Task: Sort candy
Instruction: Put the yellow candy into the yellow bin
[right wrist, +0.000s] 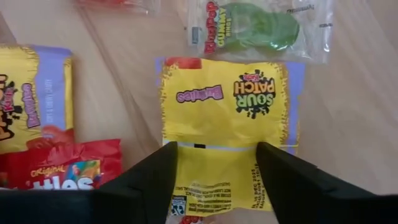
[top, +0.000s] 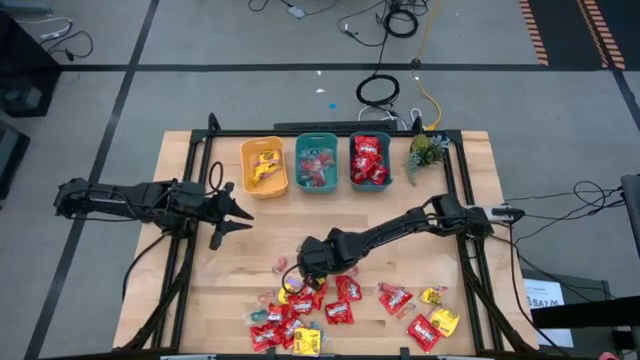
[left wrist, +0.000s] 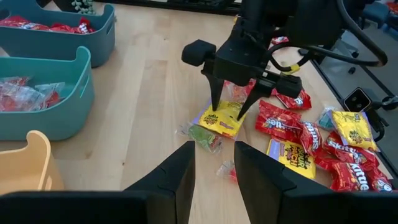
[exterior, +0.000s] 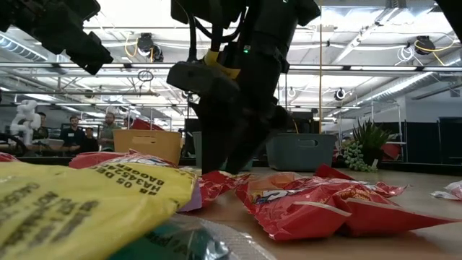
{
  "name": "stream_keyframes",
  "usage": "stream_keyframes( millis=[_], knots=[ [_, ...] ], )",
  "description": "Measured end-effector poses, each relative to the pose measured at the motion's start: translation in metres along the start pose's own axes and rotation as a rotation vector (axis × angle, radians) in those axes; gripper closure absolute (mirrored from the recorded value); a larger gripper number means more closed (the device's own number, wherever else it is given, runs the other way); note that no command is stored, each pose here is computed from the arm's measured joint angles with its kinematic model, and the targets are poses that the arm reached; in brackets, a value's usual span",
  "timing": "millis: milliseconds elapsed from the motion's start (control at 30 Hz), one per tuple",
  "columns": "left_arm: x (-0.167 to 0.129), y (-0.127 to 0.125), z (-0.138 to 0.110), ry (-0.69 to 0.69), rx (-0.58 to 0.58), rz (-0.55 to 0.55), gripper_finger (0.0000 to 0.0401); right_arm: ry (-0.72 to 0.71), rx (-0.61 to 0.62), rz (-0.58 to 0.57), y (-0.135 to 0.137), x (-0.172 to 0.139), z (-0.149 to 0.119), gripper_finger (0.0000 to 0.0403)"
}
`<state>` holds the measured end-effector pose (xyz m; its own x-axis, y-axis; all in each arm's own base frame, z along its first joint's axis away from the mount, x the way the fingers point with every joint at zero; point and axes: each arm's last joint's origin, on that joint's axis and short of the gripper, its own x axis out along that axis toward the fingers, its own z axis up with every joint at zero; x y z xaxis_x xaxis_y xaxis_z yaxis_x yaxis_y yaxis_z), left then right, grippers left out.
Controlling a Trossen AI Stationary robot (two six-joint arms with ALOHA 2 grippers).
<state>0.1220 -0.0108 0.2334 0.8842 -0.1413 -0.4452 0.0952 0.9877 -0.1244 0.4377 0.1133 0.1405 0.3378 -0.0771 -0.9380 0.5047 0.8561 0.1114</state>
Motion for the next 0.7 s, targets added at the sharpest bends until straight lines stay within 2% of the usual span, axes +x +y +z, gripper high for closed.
stream_keyframes(
  millis=[100, 333, 700],
  knots=[
    [0.0, 0.0, 0.0, 0.0, 0.0, 0.0, 0.028, 0.003, 0.0, -0.004, -0.0008, 0.0006, -0.0004, 0.0244],
    [0.0, 0.0, 0.0001, -0.001, -0.007, 0.0, 0.028, 0.008, -0.001, 0.001, -0.0007, 0.001, -0.0007, 0.0384],
    [0.0, 0.0, 0.0001, -0.001, -0.024, 0.0, 0.028, 0.011, 0.001, 0.008, -0.0006, -0.0013, -0.0004, 0.04]
  ],
)
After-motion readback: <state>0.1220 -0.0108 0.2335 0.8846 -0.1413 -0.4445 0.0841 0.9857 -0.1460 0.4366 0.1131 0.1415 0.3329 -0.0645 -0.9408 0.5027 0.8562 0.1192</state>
